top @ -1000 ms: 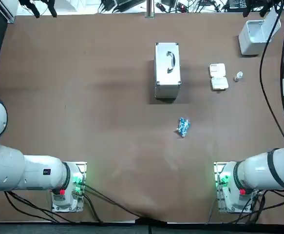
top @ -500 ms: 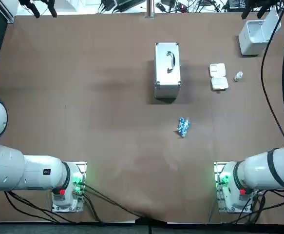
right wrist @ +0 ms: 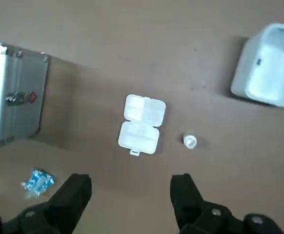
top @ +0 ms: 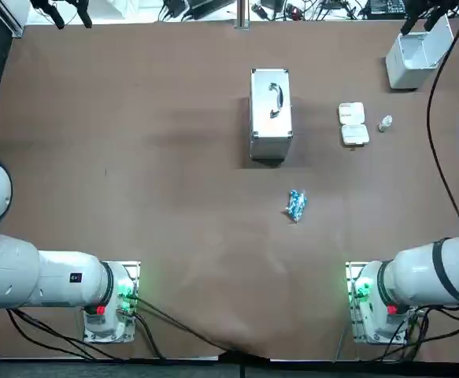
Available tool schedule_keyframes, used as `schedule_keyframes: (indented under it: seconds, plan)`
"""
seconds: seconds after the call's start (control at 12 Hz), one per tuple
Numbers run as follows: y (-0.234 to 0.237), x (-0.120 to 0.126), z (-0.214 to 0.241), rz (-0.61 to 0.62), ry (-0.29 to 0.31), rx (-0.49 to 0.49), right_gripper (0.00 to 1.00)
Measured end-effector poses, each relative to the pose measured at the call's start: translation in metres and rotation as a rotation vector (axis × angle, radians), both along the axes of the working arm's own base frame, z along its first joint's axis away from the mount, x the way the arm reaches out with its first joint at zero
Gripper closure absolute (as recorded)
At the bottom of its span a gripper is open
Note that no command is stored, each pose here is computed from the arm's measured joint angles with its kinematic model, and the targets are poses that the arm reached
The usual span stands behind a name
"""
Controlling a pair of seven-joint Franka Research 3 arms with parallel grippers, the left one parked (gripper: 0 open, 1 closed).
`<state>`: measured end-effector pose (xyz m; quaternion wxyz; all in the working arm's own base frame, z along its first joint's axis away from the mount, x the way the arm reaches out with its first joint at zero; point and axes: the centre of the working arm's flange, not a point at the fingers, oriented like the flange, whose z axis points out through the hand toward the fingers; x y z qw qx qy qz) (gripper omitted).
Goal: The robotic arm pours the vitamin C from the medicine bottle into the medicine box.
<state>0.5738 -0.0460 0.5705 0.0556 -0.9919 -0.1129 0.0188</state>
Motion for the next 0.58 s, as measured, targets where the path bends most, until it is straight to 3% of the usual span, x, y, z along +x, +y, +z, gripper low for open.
schedule_keyframes:
  seconds: [0.17,0.58]
  plan:
    - [-0.024,0.005,-0.014,0.084,-0.010,0.070,0.00]
    - [-0.057,0.013,-0.043,0.253,-0.069,0.125,0.00]
